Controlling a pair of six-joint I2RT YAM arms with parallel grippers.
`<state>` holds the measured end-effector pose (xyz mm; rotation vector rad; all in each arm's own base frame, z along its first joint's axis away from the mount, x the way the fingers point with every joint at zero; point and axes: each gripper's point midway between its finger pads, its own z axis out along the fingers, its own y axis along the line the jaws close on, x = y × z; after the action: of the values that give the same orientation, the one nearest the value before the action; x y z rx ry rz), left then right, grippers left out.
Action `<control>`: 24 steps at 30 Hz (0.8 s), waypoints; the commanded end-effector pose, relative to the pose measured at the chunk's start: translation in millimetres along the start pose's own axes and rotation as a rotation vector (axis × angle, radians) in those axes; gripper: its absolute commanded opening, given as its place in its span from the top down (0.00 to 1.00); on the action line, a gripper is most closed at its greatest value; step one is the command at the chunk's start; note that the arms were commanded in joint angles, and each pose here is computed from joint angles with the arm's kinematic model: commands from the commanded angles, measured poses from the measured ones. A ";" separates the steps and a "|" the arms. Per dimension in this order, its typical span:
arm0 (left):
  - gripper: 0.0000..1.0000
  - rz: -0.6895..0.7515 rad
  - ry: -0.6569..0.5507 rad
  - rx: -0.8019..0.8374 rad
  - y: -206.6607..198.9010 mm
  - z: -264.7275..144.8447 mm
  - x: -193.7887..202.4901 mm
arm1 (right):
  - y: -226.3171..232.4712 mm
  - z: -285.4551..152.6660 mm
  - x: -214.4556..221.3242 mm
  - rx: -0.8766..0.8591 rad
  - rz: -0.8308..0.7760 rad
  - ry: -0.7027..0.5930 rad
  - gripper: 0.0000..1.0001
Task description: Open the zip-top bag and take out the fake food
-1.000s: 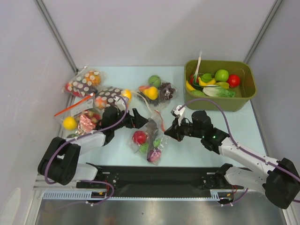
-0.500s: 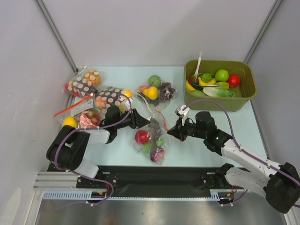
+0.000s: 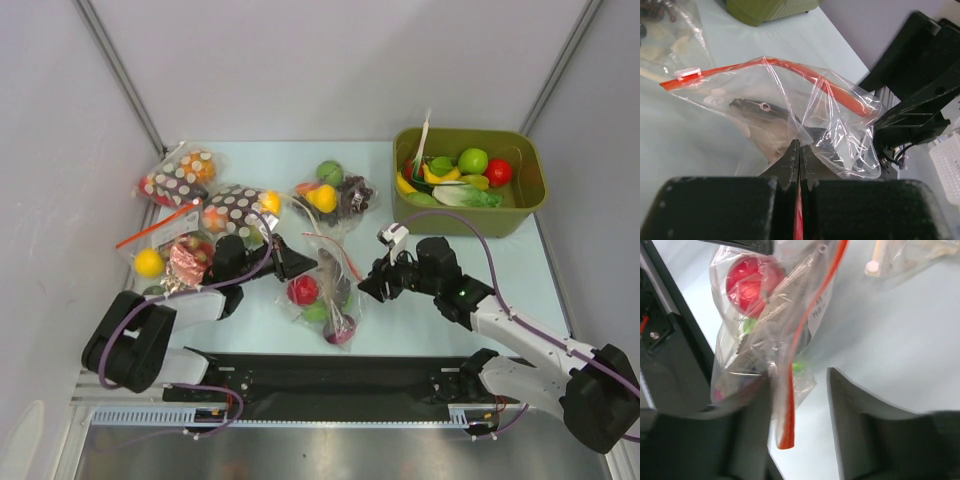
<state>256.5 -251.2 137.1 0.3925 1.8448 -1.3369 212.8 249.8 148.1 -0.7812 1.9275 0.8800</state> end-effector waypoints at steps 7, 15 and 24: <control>1.00 0.328 -0.018 0.079 -50.9 -6.5 -3.4 | 5.0 -26.9 -77.5 -0.035 -0.050 -0.176 0.30; 1.00 0.379 -0.042 0.048 -62.7 -10.6 -5.0 | 21.6 -64.3 -134.4 -0.237 -0.073 -0.323 0.20; 1.00 0.420 -0.072 0.091 -80.8 -15.1 -9.8 | 17.1 -48.8 -125.3 -0.311 -0.016 -0.272 0.18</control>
<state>208.0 -265.5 181.0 0.6823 1.6381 -1.1483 234.6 235.2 274.6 -0.7710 1.6059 1.1564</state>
